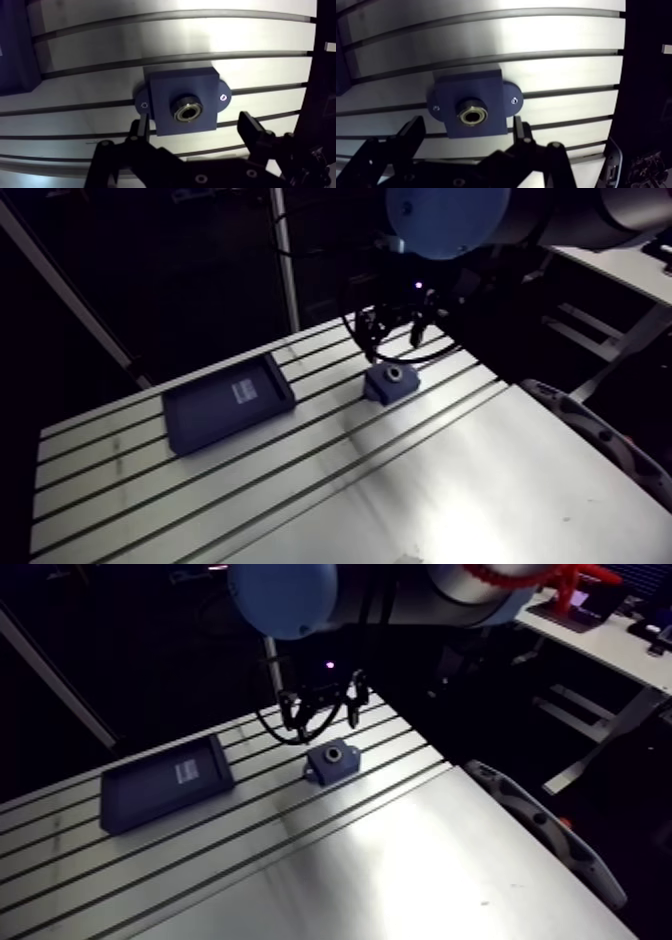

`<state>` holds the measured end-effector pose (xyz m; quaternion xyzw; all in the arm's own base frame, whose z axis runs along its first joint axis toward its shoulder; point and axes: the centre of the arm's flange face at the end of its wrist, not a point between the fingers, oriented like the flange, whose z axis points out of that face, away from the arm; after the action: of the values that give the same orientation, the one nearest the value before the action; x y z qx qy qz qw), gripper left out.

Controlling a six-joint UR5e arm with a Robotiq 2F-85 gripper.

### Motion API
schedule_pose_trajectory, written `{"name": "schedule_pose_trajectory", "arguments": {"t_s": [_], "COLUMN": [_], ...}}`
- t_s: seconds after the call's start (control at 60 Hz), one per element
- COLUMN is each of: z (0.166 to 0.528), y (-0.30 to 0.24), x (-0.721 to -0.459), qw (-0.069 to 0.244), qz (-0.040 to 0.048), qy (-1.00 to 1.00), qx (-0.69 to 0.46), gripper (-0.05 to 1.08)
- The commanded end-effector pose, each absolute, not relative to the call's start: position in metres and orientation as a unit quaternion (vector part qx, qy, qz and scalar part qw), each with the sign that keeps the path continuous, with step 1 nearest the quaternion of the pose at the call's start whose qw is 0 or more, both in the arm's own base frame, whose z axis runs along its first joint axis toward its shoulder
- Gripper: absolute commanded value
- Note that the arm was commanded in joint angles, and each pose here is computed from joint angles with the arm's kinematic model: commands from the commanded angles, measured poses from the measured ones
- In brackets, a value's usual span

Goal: Pick up the bearing and press it into the housing until flush.

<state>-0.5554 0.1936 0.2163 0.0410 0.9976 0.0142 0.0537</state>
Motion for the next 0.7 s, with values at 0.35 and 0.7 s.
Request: {"name": "schedule_pose_trajectory", "arguments": {"t_s": [0.35, 0.7], "z": [0.233, 0.2284], "y": [0.1963, 0.1942], "x": [-0.5528, -0.5497], "qw": [0.069, 0.074], "qz": [0.0052, -0.0015], "qy": [0.997, 0.997], "qx": [0.034, 0.0], "gripper": [1.0, 1.07]}}
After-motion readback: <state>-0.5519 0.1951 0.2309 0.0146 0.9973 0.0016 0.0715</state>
